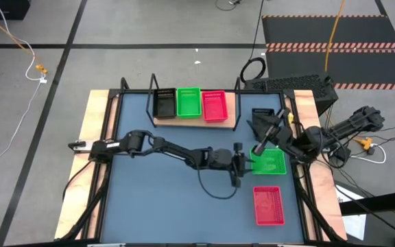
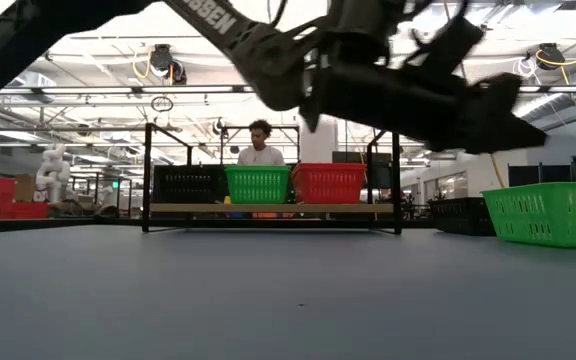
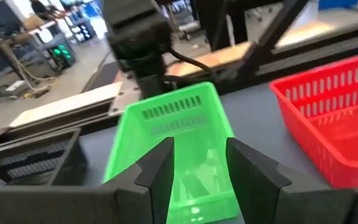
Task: Stack baskets on shelf by color
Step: Move the red bin to the middle right of the table
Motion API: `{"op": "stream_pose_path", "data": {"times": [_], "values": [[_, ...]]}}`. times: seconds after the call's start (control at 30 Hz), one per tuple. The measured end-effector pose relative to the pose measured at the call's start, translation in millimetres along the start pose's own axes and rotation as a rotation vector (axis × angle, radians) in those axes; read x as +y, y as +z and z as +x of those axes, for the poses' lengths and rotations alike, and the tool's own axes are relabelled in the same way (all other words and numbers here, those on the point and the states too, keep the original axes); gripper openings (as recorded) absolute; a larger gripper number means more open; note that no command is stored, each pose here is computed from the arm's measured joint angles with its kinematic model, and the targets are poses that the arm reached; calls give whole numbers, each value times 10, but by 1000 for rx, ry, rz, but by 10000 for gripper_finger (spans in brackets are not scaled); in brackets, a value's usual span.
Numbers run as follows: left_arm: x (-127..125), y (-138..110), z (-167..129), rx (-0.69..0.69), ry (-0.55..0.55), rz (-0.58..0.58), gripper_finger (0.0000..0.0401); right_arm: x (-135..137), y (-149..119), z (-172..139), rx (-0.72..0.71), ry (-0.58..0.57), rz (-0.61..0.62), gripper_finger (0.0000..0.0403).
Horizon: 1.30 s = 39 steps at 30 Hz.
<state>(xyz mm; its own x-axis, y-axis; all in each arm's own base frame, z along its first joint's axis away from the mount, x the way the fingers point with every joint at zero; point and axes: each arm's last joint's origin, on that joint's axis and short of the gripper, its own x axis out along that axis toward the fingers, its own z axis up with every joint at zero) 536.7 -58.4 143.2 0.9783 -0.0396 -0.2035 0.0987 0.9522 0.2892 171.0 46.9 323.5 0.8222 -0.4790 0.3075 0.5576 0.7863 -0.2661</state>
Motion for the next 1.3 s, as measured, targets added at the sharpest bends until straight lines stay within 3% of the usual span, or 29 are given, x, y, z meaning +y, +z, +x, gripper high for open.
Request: {"op": "stream_pose_path", "data": {"times": [0.23,0.6,0.77,1.17,1.3], "values": [[-129,17,187,105,-75,46,147,10,39,-58,3,7,13,130],[-168,-79,159,210,-163,288,147,24,51,-77,-2,20,1,130],[-168,48,89,251,-140,396,147,24,51,-76,-2,20,-4,130],[3,409,-34,218,-20,389,147,22,53,-76,-4,18,-22,130],[235,359,-18,215,11,246,147,22,52,-76,-4,19,-23,130]]}}
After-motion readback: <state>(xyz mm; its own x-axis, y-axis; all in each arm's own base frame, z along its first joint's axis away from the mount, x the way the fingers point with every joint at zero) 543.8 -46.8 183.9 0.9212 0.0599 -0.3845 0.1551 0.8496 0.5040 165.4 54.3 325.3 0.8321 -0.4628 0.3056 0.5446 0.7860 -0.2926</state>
